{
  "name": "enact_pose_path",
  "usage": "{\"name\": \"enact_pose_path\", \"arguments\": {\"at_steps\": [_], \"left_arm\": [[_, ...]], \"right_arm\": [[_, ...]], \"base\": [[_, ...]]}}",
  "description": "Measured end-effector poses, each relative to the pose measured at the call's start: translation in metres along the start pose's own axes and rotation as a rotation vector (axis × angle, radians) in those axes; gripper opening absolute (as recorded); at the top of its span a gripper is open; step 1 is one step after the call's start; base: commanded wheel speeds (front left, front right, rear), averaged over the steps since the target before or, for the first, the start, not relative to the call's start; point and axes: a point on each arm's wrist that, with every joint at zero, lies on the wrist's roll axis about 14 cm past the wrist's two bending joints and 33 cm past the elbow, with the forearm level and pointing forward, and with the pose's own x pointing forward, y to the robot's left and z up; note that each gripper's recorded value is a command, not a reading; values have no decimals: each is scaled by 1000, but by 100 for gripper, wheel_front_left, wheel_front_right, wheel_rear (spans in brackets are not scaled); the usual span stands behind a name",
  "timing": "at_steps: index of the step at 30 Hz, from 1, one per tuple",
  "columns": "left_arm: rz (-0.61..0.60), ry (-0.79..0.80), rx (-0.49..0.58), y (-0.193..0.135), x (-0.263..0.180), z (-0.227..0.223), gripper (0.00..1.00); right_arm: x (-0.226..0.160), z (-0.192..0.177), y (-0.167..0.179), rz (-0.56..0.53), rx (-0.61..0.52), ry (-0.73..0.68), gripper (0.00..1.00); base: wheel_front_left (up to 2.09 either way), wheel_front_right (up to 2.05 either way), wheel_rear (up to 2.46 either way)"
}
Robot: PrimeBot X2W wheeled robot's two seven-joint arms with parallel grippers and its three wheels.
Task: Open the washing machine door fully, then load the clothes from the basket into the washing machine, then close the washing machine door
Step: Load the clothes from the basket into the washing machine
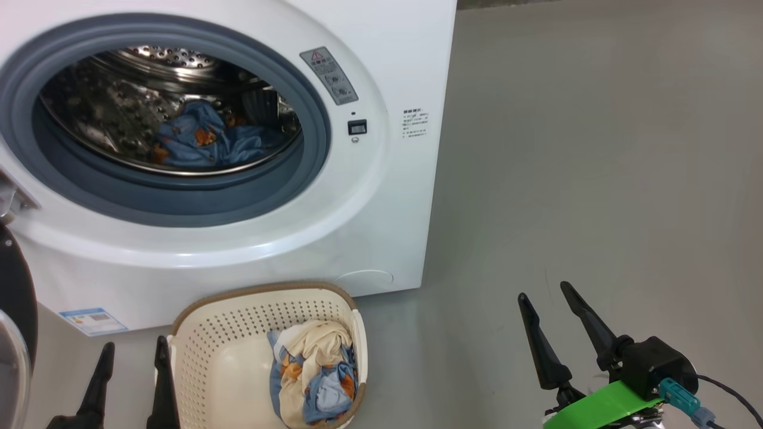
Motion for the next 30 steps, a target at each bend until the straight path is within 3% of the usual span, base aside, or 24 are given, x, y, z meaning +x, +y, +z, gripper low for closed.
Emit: {"name": "enact_pose_path", "arguments": {"at_steps": [8, 20, 30], "left_arm": [[-11, 27, -13, -6, 18, -12, 100], [-93, 79, -53, -31, 78, -43, 100], [-167, 234, -71, -55, 126, -113, 100]], "right_arm": [[7, -12, -5, -10, 4, 31, 100], [35, -34, -17, -26, 3, 71, 100], [52, -62, -39, -69, -10, 126, 100]], "base": [[0, 0, 0], [0, 0, 0], [0, 0, 0]]}}
